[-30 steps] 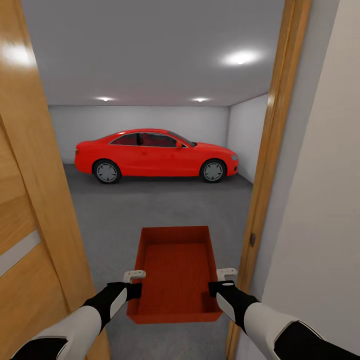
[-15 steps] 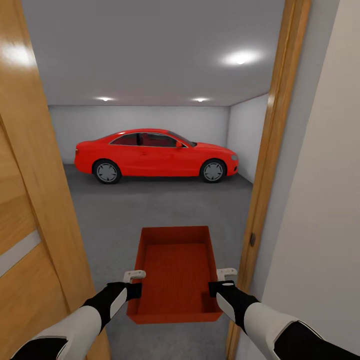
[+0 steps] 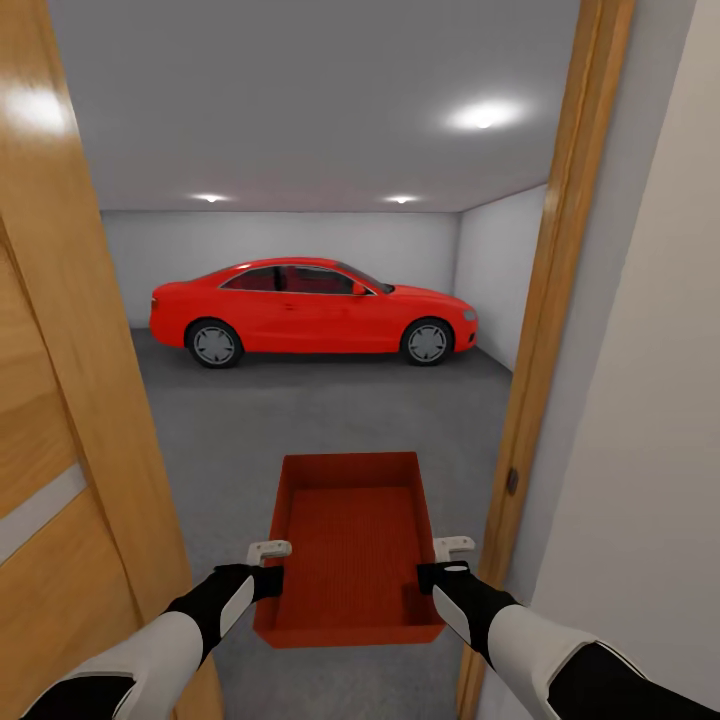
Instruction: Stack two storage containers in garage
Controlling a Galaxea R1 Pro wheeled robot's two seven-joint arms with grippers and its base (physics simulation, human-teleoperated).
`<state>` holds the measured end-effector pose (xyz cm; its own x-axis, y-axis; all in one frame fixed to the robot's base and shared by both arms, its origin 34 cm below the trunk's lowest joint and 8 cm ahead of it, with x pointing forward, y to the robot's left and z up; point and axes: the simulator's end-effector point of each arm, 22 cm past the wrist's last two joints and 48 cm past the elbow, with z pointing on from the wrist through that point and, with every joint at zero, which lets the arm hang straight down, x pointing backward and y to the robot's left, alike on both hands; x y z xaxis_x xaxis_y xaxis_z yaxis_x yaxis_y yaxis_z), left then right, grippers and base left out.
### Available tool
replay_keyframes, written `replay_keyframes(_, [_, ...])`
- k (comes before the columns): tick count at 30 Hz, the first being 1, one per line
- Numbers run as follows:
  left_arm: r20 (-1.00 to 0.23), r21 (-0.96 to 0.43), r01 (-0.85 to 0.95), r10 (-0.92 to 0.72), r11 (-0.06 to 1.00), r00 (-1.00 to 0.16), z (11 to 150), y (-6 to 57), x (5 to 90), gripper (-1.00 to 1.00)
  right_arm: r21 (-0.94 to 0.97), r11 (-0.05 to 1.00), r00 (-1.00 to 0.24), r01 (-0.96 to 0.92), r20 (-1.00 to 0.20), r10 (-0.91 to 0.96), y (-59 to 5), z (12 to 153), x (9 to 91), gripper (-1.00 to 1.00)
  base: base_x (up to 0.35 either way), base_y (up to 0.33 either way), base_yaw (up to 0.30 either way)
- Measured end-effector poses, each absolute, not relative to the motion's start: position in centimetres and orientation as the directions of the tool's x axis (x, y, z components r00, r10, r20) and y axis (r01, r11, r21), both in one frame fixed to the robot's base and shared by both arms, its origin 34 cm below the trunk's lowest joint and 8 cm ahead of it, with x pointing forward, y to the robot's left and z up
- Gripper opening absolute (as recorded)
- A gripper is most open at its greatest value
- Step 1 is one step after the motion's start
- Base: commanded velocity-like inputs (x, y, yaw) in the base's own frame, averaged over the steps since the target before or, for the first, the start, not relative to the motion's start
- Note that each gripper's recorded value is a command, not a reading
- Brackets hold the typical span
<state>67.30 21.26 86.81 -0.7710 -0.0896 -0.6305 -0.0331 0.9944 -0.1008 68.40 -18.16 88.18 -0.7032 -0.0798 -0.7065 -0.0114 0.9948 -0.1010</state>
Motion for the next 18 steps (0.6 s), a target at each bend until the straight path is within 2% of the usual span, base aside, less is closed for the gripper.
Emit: replay_keyframes(18, [-0.631, -0.101, -0.033, -0.09, 0.994, -0.771, 86.82, 21.26, 67.31, -1.0, -0.101, 0.995, -0.703, -0.011, -0.707, -0.08, -18.17, 88.18, 68.41, -1.0, 0.0, 0.0, 0.0])
